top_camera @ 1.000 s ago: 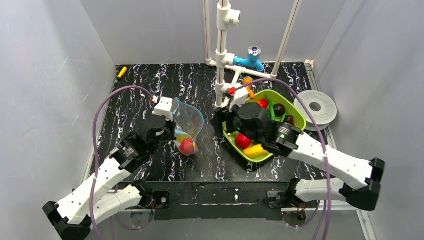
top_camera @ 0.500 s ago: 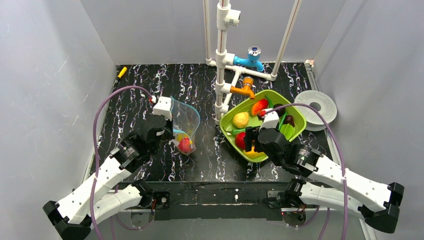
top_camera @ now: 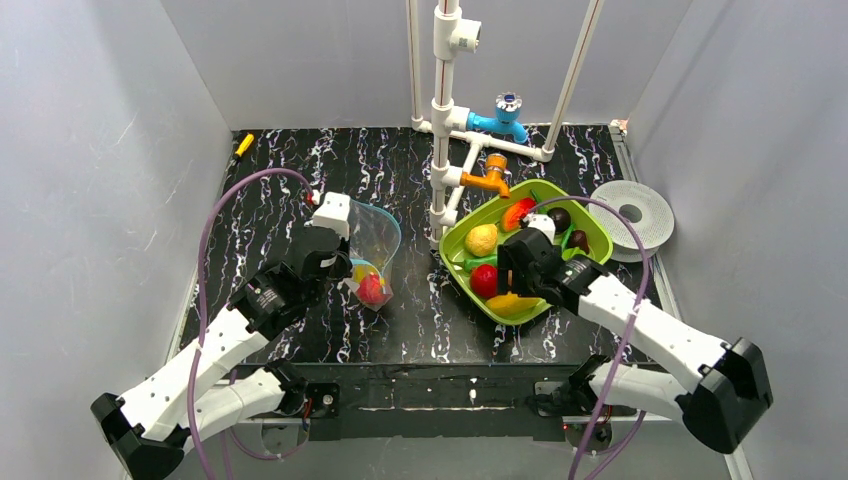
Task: Place the food in the zip-top bag and seal the zipper
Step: Pick up the fake fruit from the bin.
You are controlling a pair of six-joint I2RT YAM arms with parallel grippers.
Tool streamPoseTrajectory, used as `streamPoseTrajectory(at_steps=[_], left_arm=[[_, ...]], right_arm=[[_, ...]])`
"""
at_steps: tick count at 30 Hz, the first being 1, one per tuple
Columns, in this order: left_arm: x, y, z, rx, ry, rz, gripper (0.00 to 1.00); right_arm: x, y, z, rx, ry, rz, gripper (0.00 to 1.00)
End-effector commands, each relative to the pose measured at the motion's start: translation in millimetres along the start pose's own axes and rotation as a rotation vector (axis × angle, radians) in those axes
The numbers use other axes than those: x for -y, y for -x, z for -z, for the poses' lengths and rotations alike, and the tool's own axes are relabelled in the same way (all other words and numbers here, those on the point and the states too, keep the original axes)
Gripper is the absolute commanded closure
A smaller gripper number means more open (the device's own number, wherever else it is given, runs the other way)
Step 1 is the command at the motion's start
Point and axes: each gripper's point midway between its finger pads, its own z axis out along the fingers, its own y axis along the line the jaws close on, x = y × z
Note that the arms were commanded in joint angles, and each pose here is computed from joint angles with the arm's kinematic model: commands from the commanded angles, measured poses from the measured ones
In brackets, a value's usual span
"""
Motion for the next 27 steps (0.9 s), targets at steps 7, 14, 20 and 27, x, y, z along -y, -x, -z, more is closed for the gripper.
streamPoseTrajectory(at_steps=[7, 14, 20, 27], left_arm=[[0, 16, 4, 0.018, -0.012, -0.026, 1.00], [17, 38, 10, -0.016, -0.105, -0.094, 1.00], [2, 17, 3, -0.018, -0.038, -0.131, 1.00], [6, 10, 4, 0.010, -0.069, -0.101, 1.00]], right_arm=[[-13, 0, 15, -0.163, 0.002, -0.197, 0.12], [-16, -13, 39, -0.382, -0.174, -0.418, 0.11], [-18, -22, 20, -0.411, -0.250, -0.516, 0.20], [-18, -40, -8, -0.480, -0.283, -0.546, 0.40]])
